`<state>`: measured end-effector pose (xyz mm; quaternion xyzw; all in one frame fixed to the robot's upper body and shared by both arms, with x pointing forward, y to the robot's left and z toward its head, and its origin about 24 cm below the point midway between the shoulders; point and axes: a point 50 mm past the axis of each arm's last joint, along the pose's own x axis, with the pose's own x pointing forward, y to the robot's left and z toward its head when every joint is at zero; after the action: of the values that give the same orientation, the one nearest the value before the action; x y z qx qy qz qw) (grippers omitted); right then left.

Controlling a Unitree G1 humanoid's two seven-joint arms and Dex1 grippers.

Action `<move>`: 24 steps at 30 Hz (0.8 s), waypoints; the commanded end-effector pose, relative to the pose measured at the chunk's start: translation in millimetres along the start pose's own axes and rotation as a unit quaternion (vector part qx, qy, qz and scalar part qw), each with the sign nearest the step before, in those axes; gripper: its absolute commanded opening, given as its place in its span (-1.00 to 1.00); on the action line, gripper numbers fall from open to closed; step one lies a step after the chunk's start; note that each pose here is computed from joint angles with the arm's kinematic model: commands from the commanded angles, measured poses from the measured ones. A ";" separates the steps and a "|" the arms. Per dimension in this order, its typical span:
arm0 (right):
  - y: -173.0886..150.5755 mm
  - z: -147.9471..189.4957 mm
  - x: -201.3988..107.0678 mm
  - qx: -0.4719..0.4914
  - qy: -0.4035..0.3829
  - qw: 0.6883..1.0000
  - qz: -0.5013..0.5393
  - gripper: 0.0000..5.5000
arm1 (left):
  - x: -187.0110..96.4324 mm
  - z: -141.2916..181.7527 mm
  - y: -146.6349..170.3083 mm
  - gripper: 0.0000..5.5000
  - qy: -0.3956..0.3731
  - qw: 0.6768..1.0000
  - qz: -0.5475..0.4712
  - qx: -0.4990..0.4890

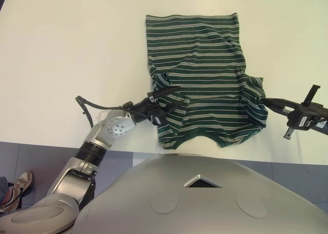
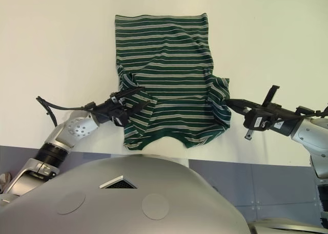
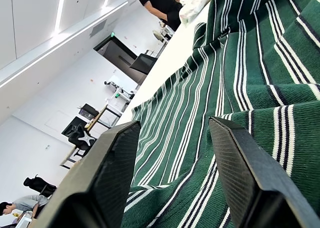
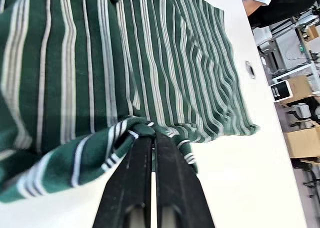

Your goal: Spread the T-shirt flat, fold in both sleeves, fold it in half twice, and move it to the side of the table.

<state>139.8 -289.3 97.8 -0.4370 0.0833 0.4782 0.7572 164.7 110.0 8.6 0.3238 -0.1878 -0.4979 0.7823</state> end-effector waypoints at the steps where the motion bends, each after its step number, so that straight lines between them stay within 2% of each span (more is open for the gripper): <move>1: -10.9 8.9 2.0 -0.009 -0.028 0.999 -0.033 -0.99 | 1.4 0.3 -0.3 -0.09 -0.004 1.000 -0.001 0.005; 6: -22.3 18.7 13.3 -0.023 -0.058 0.996 -0.063 -0.99 | 1.8 0.2 -1.8 -0.09 -0.004 1.000 -0.003 0.004; 16: 9.8 17.4 49.6 -0.030 -0.056 0.996 0.061 -0.99 | 3.2 -0.1 -1.1 -0.09 -0.004 1.000 -0.003 0.003; 24: 17.6 23.4 67.0 -0.034 -0.077 0.992 0.094 -0.99 | 4.7 -0.9 -0.6 -0.09 -0.006 1.000 -0.004 0.003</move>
<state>152.1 -228.5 67.2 -0.4121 0.0457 0.5760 0.7045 164.3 105.7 6.8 0.3186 -0.1884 -0.5009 0.7824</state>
